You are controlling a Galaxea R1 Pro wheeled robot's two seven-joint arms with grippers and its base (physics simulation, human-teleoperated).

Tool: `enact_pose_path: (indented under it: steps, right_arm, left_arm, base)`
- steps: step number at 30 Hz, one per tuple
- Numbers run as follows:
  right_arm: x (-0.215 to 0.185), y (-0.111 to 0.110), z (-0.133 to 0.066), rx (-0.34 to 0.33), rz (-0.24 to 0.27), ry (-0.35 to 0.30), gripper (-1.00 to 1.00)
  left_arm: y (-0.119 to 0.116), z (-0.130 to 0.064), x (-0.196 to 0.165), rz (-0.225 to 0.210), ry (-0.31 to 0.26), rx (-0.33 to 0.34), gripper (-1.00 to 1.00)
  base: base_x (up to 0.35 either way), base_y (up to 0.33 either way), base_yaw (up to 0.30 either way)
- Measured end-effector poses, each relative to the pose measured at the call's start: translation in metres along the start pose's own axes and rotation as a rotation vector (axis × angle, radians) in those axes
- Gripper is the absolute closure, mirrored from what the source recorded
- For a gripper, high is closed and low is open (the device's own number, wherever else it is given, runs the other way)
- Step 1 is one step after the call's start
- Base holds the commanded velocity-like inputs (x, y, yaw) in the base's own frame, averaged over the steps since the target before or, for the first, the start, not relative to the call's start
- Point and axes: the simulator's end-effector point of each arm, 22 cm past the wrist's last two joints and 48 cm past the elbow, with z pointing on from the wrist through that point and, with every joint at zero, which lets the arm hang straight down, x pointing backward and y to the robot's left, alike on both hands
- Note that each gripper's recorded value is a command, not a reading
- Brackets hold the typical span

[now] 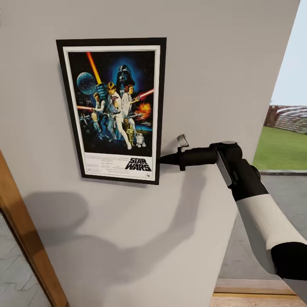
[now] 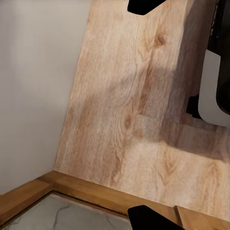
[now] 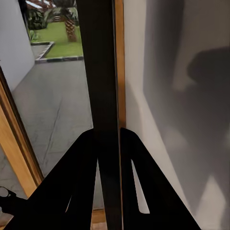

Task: Pick up the poster from the kitchen countertop and hang it on one of the wall nails in the kitchen.

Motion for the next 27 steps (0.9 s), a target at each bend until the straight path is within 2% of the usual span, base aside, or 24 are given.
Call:
enact_pose_path:
  steps: [27]
  right_arm:
    - [-0.0002,0.0001,0.0004,0.000,-0.001,0.000,1.00]
  left_arm:
    - [0.0000,0.0000,-0.0001,0.000,0.000,0.000,-1.00]
  base:
    - [0.000,0.026,0.000]
